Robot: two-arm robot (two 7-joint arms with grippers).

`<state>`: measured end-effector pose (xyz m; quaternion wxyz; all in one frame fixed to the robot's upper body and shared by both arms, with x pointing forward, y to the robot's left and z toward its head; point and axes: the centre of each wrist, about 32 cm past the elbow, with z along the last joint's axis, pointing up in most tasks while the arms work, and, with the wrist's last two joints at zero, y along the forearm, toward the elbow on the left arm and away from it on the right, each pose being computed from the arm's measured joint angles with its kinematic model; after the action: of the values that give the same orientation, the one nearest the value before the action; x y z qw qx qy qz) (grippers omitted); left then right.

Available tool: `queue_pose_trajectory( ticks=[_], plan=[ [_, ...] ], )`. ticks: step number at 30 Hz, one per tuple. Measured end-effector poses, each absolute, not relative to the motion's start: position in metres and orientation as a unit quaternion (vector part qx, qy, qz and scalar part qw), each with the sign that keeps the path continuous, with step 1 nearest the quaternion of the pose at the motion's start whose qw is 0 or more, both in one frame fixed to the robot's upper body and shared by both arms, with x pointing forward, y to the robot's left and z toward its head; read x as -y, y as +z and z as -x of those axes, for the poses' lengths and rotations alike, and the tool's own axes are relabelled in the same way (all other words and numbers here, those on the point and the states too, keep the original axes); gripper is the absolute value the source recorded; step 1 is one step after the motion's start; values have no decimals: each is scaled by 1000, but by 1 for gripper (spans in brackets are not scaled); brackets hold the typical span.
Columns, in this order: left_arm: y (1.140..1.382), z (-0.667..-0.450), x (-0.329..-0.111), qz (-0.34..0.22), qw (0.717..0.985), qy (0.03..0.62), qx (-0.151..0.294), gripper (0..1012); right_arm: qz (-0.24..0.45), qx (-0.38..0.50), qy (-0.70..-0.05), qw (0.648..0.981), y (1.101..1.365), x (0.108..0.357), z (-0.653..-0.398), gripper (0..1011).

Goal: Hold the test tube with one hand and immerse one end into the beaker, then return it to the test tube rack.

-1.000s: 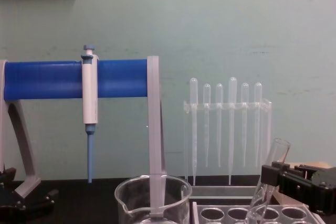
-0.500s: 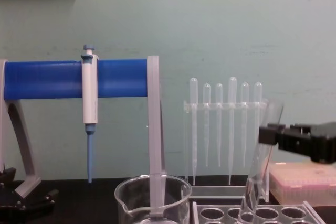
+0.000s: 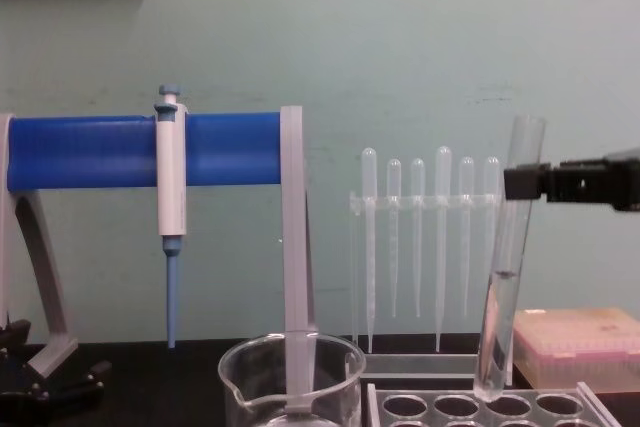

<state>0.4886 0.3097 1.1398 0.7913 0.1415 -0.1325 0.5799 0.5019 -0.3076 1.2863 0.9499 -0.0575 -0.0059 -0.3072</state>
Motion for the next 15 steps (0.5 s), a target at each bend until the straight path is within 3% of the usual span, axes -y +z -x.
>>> queue_pose_trajectory(
  ticks=[15],
  plan=[
    [1140, -489, -310, -141, 791, 580, 132, 1000, 75, 21, -283, 956, 1323, 310, -503, 221]
  ],
)
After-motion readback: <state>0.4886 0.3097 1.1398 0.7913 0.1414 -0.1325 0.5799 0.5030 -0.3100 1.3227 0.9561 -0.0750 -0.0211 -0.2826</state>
